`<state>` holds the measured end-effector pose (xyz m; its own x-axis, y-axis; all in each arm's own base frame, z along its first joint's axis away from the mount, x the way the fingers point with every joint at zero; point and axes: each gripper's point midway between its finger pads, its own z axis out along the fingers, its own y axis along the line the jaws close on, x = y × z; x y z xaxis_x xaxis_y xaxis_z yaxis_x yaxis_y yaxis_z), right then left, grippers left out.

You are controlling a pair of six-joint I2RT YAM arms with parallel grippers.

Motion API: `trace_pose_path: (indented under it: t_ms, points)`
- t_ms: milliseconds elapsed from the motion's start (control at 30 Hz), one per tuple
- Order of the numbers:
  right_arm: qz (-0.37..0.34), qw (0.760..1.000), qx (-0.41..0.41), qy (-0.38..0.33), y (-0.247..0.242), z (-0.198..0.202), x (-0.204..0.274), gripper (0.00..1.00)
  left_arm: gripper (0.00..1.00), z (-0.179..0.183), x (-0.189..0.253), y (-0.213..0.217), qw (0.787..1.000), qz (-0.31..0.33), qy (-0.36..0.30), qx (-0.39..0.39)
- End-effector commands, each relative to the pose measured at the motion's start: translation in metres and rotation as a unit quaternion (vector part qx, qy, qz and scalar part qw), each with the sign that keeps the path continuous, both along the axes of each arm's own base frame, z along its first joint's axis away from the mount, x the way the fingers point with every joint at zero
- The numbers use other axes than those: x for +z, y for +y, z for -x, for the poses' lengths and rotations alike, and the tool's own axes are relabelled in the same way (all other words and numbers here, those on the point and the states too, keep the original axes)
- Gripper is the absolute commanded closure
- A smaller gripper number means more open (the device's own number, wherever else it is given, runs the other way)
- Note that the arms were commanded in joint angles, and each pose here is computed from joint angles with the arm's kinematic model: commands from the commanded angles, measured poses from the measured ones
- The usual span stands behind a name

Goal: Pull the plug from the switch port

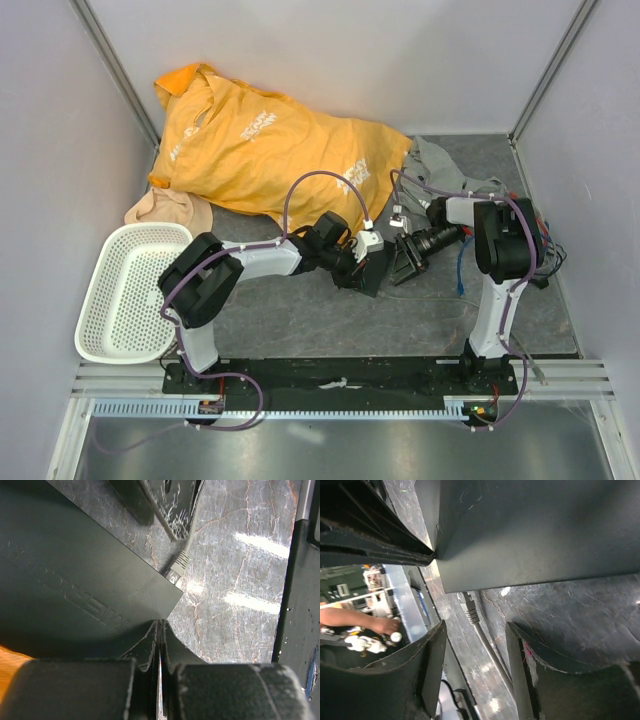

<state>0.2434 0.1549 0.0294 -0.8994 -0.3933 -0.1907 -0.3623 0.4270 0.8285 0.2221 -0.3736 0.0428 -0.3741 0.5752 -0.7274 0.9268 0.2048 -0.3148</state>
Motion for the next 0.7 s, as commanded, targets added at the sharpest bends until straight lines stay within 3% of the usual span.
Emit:
trace_pose_path:
  t_ms: [0, 300, 667]
  points:
    - [0.026, 0.999, 0.009, -0.015, 0.003, -0.009, -0.019, 0.41, 0.98, 0.003, -0.027, 0.021, 0.998, -0.056, -0.01, 0.007]
    - [0.045, 0.998, 0.036, 0.007, 0.015, 0.005, -0.032, 0.5, 0.98, 0.005, -0.032, 0.023, 0.998, -0.059, -0.007, 0.005]
    - [0.052, 0.997, 0.053, 0.011, 0.02, 0.012, -0.037, 0.52, 0.98, 0.003, -0.034, 0.025, 0.998, -0.063, -0.011, 0.006]
